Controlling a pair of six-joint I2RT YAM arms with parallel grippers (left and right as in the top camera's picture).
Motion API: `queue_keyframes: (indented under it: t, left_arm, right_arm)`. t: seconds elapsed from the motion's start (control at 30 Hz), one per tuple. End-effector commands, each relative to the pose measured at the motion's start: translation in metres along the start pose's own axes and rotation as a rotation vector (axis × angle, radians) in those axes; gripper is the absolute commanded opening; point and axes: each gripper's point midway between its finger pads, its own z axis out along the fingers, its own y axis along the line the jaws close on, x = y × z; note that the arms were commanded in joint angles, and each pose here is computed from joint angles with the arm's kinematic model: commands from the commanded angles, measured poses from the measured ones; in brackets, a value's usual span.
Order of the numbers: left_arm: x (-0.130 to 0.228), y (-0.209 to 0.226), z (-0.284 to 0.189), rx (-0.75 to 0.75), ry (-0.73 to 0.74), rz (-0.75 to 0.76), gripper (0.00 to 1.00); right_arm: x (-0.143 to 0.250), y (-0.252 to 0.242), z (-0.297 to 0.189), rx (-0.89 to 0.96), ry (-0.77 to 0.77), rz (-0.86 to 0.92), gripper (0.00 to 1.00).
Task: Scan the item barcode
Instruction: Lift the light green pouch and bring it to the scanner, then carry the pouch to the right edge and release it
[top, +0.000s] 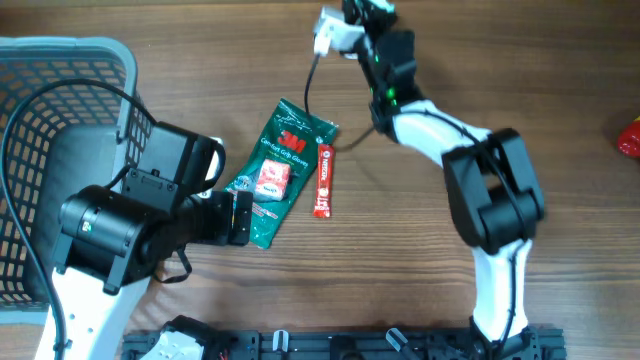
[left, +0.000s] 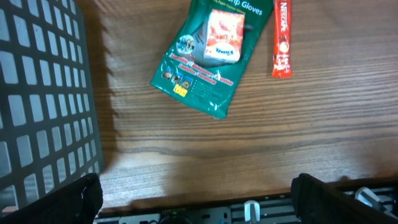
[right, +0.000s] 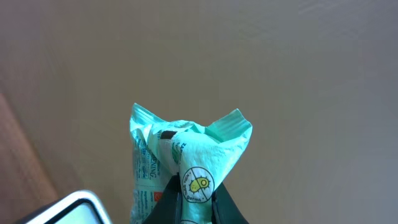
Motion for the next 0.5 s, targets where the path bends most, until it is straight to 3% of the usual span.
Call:
queue_keyframes:
  t: [0.0,0.47]
  left_arm:
    - [-0.001,-0.001,-0.003,0.013,-0.01,-0.015,1.0]
    - [-0.001,-0.001,-0.003,0.013,-0.01,-0.015,1.0]
  right_arm:
    - [0.01,0.002,0.031,0.006,0.001,-0.028,0.04]
    - [0.032,0.049,0.044,-0.07,0.022,-0.037,0.05]
